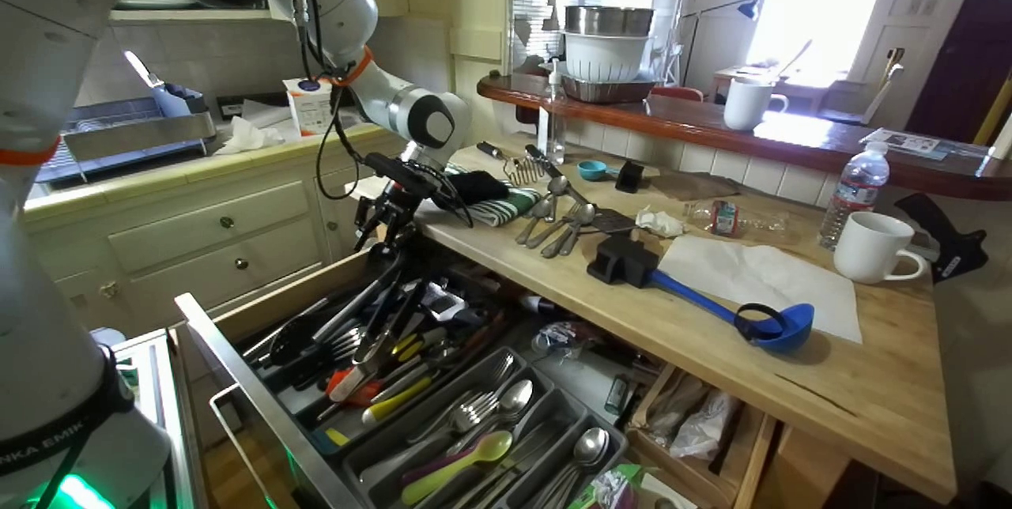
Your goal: Put the spatula inside the drawer
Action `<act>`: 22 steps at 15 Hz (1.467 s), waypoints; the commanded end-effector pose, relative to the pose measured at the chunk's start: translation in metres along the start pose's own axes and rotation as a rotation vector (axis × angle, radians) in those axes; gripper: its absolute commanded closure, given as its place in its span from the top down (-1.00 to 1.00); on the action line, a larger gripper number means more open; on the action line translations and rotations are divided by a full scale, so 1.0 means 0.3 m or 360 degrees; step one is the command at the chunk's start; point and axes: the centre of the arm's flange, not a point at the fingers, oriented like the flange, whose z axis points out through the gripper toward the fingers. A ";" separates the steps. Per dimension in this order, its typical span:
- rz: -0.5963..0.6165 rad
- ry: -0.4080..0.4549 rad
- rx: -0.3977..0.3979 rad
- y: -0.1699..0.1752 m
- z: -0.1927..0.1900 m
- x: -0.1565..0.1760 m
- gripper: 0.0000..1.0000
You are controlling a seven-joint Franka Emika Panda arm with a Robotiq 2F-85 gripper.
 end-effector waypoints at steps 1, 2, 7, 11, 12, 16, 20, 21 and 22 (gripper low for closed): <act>-0.0136 -0.0021 -0.0136 -0.182 -0.034 -0.024 0.53; -0.0114 -0.0009 -0.0162 -0.236 -0.032 -0.064 0.71; -0.0022 0.0058 -0.0259 -0.469 -0.063 -0.281 1.00; 0.0199 0.0212 -0.0196 -0.597 -0.064 -0.497 1.00; 0.0273 0.0267 -0.0178 -0.623 -0.065 -0.550 1.00; 0.0548 0.0401 -0.0091 -0.685 -0.042 -0.756 1.00; 0.0499 0.0389 -0.0120 -0.664 -0.088 -0.668 1.00; 0.0505 0.0395 -0.0121 -0.665 -0.085 -0.678 1.00; 0.0510 0.0395 -0.0121 -0.663 -0.081 -0.681 1.00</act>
